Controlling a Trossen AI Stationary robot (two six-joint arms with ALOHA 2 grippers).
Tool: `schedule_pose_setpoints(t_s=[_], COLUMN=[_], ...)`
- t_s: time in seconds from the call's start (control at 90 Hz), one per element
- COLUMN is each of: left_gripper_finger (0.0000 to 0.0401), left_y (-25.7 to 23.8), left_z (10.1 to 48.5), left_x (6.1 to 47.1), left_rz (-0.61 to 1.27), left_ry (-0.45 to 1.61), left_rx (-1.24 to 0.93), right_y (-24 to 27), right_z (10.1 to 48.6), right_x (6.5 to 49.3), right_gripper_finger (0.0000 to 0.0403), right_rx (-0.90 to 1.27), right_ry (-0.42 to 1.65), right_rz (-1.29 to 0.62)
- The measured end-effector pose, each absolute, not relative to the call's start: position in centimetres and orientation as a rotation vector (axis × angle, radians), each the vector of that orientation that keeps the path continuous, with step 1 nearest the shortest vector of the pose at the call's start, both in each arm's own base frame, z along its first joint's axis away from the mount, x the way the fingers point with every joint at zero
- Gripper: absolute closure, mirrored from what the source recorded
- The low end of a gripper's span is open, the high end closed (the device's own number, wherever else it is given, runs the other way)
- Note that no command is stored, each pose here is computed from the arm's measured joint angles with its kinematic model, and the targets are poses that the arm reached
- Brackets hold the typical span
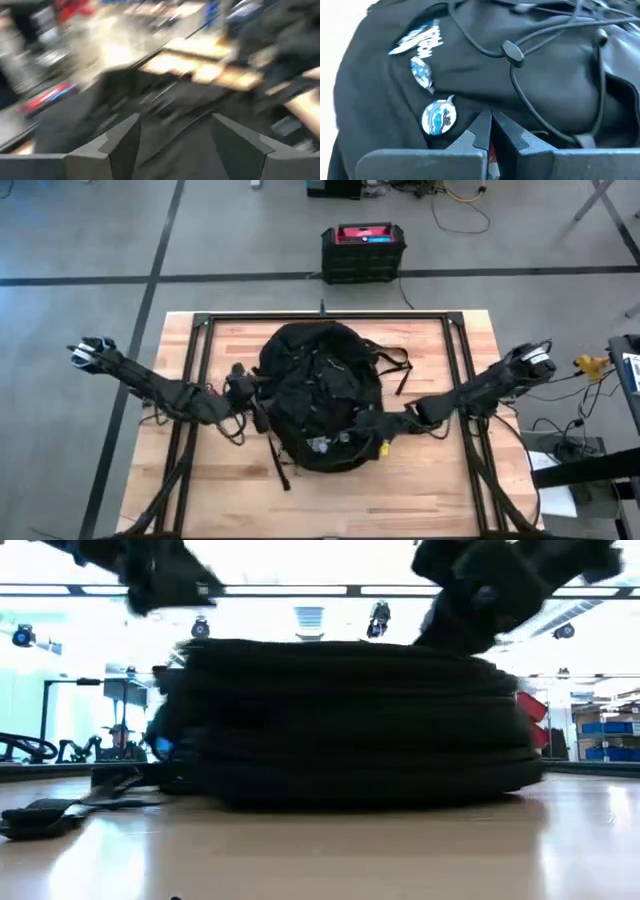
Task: Unpack backpack
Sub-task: Close the black backpack, then return to Home Position
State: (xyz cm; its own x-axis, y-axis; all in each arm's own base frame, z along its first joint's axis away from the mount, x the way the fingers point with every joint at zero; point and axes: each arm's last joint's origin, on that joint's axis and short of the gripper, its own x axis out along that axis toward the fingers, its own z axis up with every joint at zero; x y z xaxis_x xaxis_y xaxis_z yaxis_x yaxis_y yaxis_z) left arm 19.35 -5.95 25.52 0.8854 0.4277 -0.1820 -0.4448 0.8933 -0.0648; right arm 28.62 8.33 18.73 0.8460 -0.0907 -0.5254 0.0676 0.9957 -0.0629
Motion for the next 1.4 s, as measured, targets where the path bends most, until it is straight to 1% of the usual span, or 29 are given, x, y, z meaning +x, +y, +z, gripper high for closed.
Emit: schedule_pose_setpoints(t_s=[0.067, 0.133, 0.3, 0.422, 0.544, 0.656, 0.822, 0.933, 1.089, 1.244, 1.4], left_gripper_finger=[0.018, 0.0186, 0.0206, 0.0223, 0.0241, 0.0253, 0.0268, 0.0279, 0.0289, 0.0299, 0.0314], left_y=[-6.1, -6.1, -5.7, -4.7, -3.6, -3.0, -2.1, -1.9, -1.6, -1.7, -1.8], left_z=[25.6, 25.7, 24.8, 24.3, 24.2, 24.4, 23.6, 22.8, 22.1, 21.7, 20.1], left_x=[19.5, 19.6, 19.4, 18.6, 17.1, 15.3, 13.2, 12.6, 12.3, 12.1, 11.8], left_rz=[0.367, 0.321, 0.337, 0.372, 0.401, 0.417, 0.489, 0.531, 0.618, 0.561, 0.473], left_ry=[0.091, 0.049, 0.064, 0.061, 0.045, 0.046, 0.127, 0.173, 0.218, 0.25, 0.231], left_rx=[-0.107, -0.116, -0.076, -0.091, -0.1, -0.108, -0.171, -0.21, -0.191, -0.197, -0.217], right_y=[7.7, 6.8, 3.7, 1.0, -0.2, -0.4, 0.0, 0.5, 0.7, 1.0, 0.7], right_z=[18.4, 18.2, 18.5, 18.8, 19.0, 18.4, 17.8, 18.4, 20.0, 22.0, 22.5], right_x=[29.9, 31.0, 32.5, 32.0, 30.2, 27.8, 23.7, 21.2, 18.4, 16.5, 14.3], right_gripper_finger=[0.0403, 0.0403, 0.0403, 0.0403, 0.0403, 0.0403, 0.0403, 0.0403, 0.0403, 0.0403, 0.0403], right_rx=[-0.045, -0.056, -0.073, -0.038, -0.005, 0.025, 0.092, 0.118, 0.101, 0.047, -0.015], right_ry=[0.534, 0.523, 0.514, 0.524, 0.545, 0.591, 0.588, 0.563, 0.564, 0.455, 0.364], right_rz=[-0.066, -0.078, -0.175, -0.277, -0.323, -0.356, -0.38, -0.397, -0.412, -0.362, -0.333])
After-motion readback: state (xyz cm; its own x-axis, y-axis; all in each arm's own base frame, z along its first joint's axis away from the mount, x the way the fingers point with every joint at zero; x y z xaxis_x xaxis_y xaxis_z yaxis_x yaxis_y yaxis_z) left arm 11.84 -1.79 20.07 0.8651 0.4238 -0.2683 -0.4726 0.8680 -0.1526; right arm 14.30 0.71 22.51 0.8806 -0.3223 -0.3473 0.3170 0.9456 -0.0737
